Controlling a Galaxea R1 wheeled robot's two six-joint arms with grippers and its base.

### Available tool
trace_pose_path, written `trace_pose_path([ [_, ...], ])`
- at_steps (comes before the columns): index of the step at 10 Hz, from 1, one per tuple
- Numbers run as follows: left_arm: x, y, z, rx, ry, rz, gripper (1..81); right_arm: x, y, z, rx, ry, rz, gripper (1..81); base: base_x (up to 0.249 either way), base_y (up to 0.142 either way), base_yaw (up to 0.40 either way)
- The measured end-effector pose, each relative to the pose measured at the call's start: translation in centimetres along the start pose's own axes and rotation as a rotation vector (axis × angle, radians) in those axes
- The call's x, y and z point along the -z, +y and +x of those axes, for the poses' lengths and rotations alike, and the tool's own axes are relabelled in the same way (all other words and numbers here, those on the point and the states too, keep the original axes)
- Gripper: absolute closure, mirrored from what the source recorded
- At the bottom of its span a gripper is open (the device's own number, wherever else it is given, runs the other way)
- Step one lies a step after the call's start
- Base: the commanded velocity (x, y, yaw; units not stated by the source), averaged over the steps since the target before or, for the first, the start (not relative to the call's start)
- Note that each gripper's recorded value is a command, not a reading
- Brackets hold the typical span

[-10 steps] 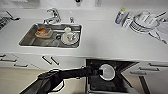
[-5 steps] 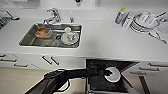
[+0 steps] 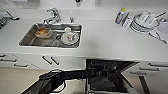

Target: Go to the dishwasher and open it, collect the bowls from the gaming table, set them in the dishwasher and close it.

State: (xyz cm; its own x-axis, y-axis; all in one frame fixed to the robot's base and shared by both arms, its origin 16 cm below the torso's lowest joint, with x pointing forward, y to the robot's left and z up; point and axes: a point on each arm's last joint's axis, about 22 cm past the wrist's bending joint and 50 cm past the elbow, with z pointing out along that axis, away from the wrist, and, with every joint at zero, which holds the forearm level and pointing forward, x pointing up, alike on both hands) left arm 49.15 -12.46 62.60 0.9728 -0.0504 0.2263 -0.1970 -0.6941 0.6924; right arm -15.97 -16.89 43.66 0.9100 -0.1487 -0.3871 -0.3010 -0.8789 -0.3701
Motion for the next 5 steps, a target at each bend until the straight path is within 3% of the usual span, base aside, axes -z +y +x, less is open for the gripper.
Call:
trace_pose_path([
  [3,4.5,-3.6,-3.4,0.001,-0.030,-0.008,1.0,1.4,2.1,1.2,0.004,0.038,0.008,81.1,0.000,0.000,0.000],
  [5,8.6,-9.5,-7.8,0.017,-0.067,0.049,1.0,3.1,4.1,2.1,0.006,0.057,0.016,81.1,0.000,0.000,0.000],
])
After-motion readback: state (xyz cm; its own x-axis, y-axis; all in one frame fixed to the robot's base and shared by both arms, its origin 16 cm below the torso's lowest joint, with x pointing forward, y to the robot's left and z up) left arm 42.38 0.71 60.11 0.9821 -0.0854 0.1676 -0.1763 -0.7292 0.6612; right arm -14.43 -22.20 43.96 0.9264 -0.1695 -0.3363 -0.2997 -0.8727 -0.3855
